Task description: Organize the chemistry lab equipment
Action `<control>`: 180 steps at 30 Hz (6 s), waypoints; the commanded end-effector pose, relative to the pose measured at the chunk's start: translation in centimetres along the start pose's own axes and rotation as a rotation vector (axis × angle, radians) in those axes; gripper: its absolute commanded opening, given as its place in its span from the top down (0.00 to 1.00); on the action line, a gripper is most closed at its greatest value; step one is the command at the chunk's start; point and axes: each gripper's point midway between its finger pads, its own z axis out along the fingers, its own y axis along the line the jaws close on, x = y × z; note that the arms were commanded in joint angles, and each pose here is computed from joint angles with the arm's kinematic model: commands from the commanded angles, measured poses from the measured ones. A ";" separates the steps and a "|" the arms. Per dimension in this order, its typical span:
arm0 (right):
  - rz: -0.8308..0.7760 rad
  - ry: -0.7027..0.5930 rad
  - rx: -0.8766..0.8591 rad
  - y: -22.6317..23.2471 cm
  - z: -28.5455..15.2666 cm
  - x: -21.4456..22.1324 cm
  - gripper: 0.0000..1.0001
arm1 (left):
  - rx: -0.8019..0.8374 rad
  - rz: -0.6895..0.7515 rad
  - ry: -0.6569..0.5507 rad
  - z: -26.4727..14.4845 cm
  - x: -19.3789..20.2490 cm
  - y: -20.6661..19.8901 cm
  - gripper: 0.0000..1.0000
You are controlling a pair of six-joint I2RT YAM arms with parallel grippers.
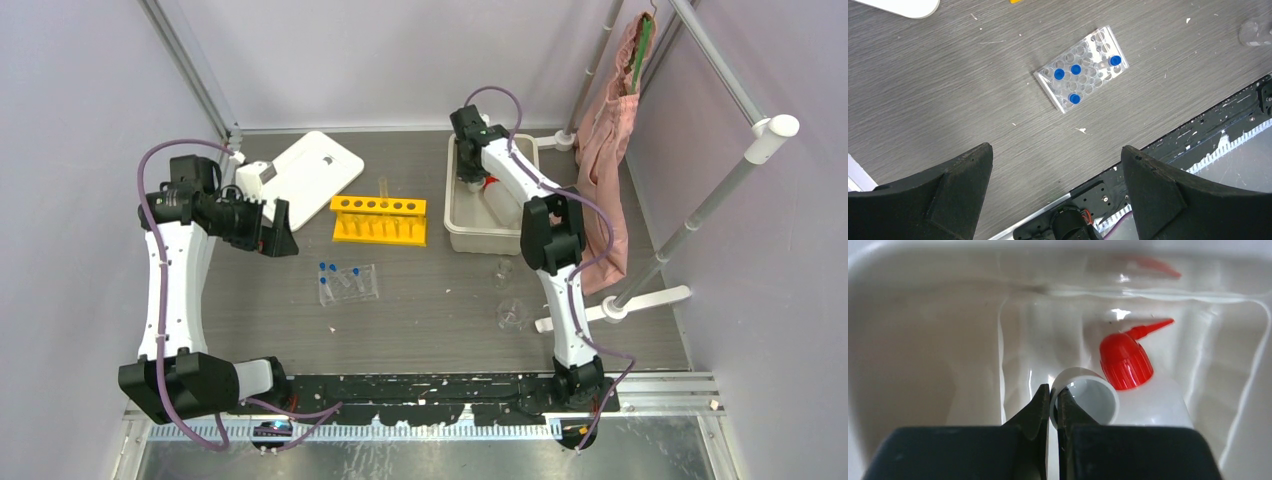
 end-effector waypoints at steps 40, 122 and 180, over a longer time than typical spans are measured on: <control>0.100 -0.159 -0.035 -4.8 -21.7 14.7 0.57 | 0.048 0.029 -0.088 -1.2 -1.4 -1.7 0.00; 0.115 -0.256 -0.207 -4.1 -31.4 10.1 0.99 | 0.057 0.030 -0.099 -1.4 -1.5 -2.1 0.00; 0.140 -0.206 0.245 -9.0 -13.4 -6.8 0.41 | 0.046 0.033 -0.089 -0.6 -0.5 -1.6 0.00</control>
